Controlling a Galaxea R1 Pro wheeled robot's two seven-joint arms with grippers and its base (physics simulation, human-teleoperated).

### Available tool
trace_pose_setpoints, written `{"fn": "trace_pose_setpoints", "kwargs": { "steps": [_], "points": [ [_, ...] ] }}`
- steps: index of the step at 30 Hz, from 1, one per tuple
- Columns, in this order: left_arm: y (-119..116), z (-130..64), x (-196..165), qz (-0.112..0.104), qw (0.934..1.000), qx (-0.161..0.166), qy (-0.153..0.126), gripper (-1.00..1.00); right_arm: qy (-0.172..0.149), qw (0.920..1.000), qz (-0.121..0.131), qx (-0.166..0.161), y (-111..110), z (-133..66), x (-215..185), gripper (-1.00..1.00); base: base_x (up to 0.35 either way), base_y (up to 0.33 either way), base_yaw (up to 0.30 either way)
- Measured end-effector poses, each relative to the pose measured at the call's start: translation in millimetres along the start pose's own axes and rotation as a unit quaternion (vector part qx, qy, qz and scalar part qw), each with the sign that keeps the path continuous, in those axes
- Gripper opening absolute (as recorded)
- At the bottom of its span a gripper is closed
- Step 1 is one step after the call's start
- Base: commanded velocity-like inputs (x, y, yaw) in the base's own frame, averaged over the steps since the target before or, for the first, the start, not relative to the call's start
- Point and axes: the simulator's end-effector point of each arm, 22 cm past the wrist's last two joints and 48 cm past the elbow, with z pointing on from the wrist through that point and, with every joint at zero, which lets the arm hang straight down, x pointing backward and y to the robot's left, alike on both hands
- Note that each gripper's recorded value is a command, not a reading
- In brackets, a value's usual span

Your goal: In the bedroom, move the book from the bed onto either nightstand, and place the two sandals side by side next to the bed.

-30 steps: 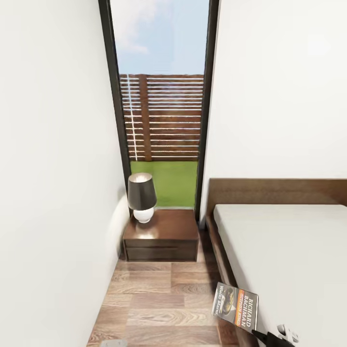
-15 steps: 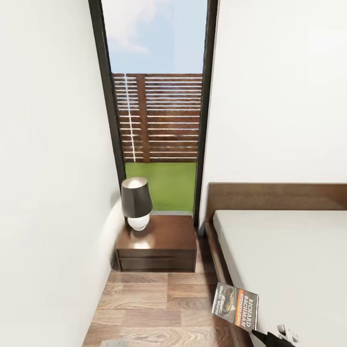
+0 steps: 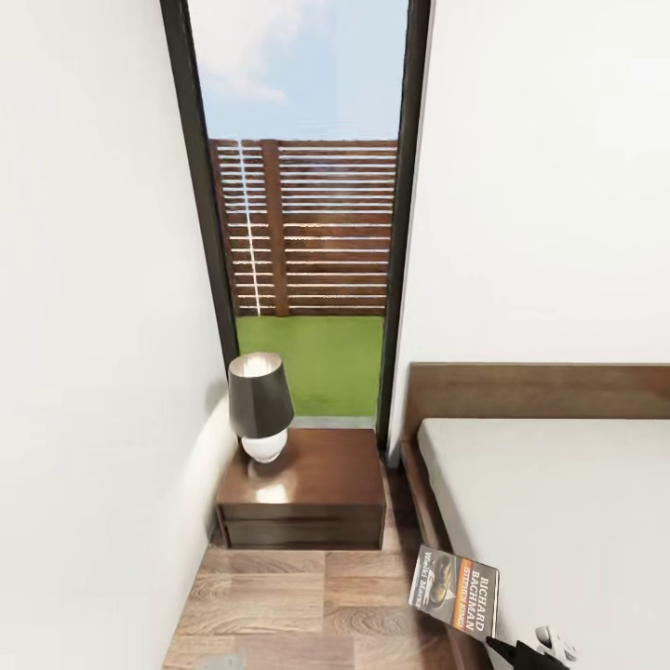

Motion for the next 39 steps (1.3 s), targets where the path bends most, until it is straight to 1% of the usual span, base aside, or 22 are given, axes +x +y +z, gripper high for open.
{"fn": "trace_pose_setpoints", "kwargs": {
  "steps": [10,19,39],
  "points": [
    [0.0,0.0,0.3,0.000,1.0000,0.000,0.000,1.00,0.000,1.0000,0.000,0.000,0.0,0.0,0.0,-1.00,0.321,0.065,0.000],
    [0.0,0.1,0.0,0.000,1.0000,0.000,0.000,1.00,-0.002,1.0000,0.001,0.000,0.1,0.0,-1.0,-1.00,0.189,0.002,0.000],
    [0.0,0.0,0.1,0.000,1.0000,0.000,0.000,1.00,0.000,1.0000,0.000,0.000,0.0,0.0,-0.1,-1.00,0.323,0.000,0.000]
  ]
}}
